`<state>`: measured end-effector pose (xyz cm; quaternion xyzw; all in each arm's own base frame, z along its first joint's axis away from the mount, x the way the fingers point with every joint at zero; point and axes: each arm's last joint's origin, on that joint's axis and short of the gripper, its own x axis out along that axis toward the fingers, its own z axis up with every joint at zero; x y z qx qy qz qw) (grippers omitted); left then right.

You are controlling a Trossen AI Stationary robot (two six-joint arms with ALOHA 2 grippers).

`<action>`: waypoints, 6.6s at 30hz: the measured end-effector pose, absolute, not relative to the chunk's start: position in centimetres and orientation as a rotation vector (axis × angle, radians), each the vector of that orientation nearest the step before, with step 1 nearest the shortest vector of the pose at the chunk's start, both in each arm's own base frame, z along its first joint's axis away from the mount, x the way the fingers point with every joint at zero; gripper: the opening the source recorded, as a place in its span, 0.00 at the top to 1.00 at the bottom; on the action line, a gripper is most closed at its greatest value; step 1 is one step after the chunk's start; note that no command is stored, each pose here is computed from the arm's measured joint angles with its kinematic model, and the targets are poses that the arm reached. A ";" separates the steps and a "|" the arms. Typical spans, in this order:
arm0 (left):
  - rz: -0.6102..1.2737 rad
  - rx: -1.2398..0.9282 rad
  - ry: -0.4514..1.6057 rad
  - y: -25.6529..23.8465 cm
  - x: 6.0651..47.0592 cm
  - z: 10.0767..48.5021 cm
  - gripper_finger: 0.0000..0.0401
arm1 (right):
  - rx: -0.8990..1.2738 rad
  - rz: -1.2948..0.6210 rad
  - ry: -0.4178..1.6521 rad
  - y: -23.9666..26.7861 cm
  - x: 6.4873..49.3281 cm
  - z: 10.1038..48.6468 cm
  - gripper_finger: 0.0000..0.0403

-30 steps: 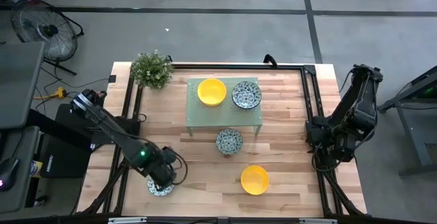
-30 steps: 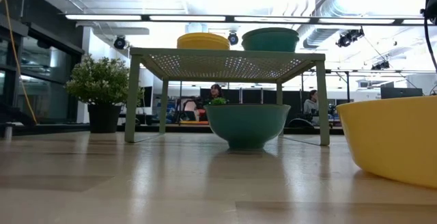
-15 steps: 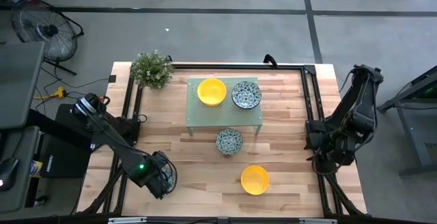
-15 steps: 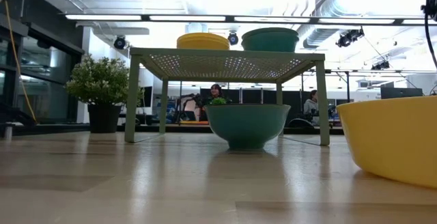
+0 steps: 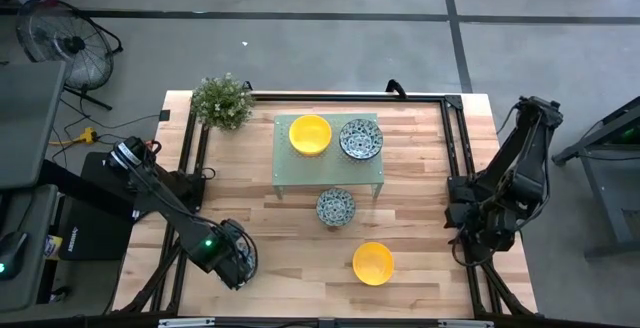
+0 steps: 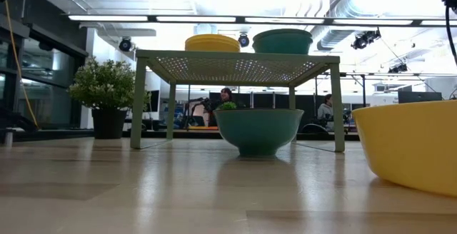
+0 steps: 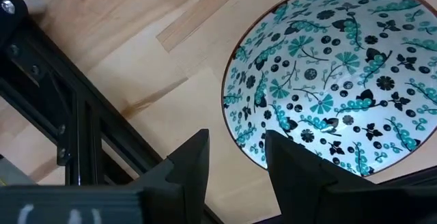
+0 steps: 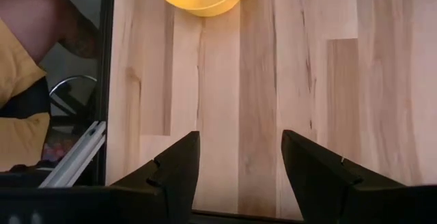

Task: Pick & Place Mini bowls
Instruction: Stack the bottom left green patterned bowl on top of the green patterned bowl on the shelf

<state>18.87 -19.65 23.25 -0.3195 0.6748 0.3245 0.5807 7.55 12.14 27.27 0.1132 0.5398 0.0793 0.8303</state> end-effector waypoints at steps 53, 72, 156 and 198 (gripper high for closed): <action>0.503 -0.727 1.459 -19.4 19.0 18.6 0.99 | 0.259 0.154 1.144 12.7 7.9 27.1 0.52; 0.304 -0.618 1.165 -14.2 27.5 26.0 0.99 | -0.067 0.607 0.781 15.6 9.5 28.8 0.52; 0.361 -0.341 0.707 10.9 39.3 38.8 0.99 | 0.286 0.204 0.901 17.4 11.0 26.3 0.52; 0.336 -0.330 0.739 11.4 41.7 36.0 0.97 | 0.290 0.210 0.910 17.4 11.0 26.3 0.52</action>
